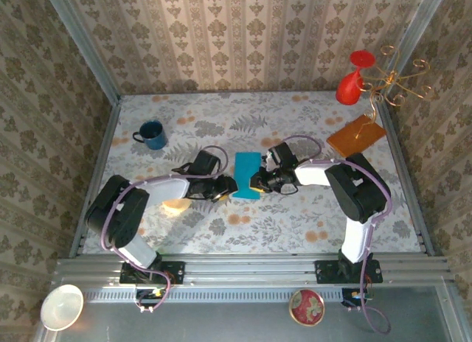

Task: Fold a paper plane with a square sheet of paper (pick it up from the middle)
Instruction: Third fold the triangle at the center of the table.

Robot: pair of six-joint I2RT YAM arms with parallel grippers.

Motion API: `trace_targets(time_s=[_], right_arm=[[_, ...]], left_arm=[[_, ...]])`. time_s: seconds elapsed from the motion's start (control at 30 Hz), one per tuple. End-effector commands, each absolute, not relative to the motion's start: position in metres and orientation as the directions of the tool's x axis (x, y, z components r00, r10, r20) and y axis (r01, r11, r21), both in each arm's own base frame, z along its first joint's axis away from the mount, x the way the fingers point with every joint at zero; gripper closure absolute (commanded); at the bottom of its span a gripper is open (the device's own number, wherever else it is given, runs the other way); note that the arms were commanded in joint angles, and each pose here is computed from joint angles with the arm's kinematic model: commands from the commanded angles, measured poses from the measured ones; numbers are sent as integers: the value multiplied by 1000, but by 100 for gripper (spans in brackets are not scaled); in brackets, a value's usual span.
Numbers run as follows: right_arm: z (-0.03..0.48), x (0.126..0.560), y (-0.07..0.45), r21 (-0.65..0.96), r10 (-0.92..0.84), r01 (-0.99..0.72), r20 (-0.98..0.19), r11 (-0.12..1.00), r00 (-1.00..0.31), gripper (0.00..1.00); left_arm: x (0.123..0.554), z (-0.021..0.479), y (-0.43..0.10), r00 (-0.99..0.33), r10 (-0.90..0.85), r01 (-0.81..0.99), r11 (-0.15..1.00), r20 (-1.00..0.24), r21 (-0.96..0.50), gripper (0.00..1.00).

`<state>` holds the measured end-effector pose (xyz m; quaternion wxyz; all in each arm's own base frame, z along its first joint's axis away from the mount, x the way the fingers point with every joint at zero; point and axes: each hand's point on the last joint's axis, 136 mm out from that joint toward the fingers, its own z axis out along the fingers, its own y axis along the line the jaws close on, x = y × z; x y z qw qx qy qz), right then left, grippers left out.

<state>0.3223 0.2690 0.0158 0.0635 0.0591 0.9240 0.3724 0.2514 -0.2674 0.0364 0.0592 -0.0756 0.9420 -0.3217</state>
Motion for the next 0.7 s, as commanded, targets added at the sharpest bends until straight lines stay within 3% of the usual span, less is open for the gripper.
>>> trace_targets(time_s=[0.0,0.33,0.67], right_arm=[[-17,310,251,620,189,155,11,769,-982,81],[-20,308,247,628,196,168,25,760,-980,81],[-18,310,244,637,202,168,19,752,-979,81]], left_arm=[[252,37,-273,-984,-167,-99,780,-54,-618,57],[258,38,-287,-989,-143,-84,756,-38,-649,69],[270,38,-285,-990,-134,-76,762,-42,-643,63]])
